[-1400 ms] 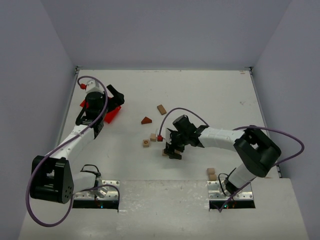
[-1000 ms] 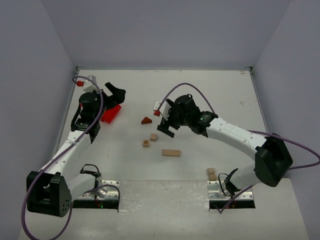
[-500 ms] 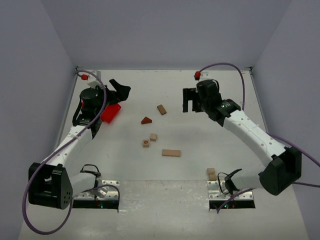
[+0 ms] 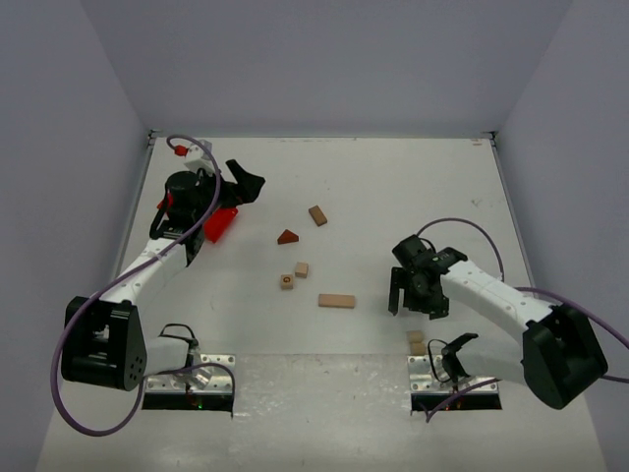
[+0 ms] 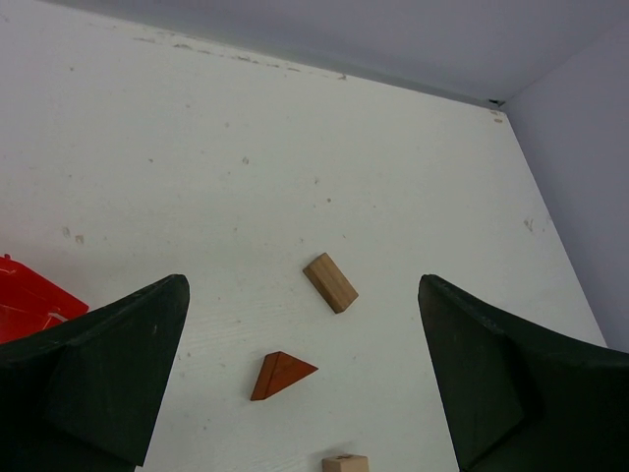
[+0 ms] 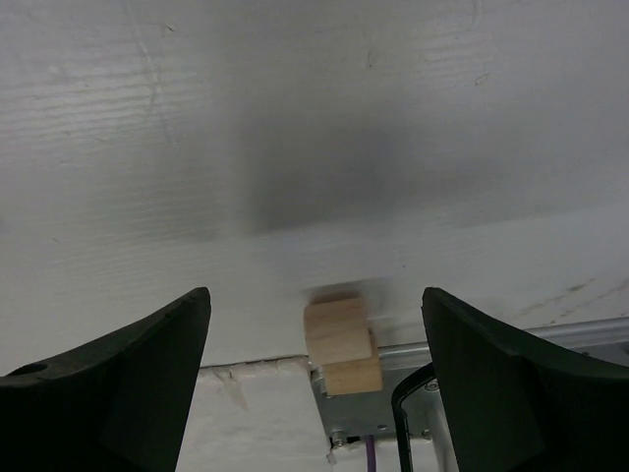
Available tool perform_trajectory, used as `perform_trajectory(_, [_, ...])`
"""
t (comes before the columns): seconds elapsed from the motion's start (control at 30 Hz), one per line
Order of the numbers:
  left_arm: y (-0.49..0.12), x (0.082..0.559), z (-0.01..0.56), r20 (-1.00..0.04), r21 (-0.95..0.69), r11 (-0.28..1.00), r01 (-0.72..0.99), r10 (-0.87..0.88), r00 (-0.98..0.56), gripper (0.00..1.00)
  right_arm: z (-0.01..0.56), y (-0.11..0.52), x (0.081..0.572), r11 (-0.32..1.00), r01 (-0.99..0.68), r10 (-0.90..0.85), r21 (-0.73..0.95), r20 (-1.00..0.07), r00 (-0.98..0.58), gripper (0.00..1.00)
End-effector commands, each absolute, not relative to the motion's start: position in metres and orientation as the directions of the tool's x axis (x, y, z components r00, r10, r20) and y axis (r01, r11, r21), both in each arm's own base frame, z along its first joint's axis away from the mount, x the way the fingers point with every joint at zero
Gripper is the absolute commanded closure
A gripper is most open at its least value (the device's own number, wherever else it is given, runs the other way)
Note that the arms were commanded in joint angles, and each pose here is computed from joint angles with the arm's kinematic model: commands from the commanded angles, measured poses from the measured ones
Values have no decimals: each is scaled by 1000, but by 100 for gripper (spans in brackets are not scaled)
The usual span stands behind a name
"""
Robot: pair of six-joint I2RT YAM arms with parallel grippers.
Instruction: Build the wood block tower
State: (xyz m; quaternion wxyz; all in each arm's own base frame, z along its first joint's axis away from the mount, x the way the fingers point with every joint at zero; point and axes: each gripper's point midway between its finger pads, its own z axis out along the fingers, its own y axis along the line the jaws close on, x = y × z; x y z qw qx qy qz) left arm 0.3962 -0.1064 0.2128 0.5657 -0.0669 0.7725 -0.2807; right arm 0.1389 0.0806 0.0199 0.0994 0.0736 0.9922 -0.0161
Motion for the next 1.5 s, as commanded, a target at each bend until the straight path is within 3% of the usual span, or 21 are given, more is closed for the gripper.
perform_trajectory(0.0, [-109,401,237,-863,-491,827,272,-421,-279,0,10,86,124,978,206,205,-2,-117,-972,15])
perform_trajectory(0.3, [-109,403,236,-858,-502,823,266,-434,-275,0,1,94,96,971,228,231,77,-26,-973,20])
perform_trajectory(0.53, [-110,403,237,-854,-508,819,267,-439,-278,0,-6,86,93,971,236,236,23,-22,-971,33])
perform_trajectory(0.67, [-110,403,238,-853,-510,817,269,-442,-277,0,-6,84,94,970,244,244,13,-28,-969,52])
perform_trajectory(0.97, [-120,398,239,-848,-522,789,324,-443,-290,0,1,86,108,971,235,237,34,-95,-967,75])
perform_trajectory(1.1, [-133,393,240,-850,-522,759,388,-424,-314,0,11,109,139,970,174,207,171,-203,-957,79])
perform_trajectory(1.3, [-206,349,249,-909,-416,582,699,-246,-336,0,63,170,209,876,-9,241,482,-456,-857,80])
perform_trajectory(1.47, [-287,269,235,-986,-154,272,950,27,-167,0,104,190,235,801,-71,280,594,-477,-833,80])
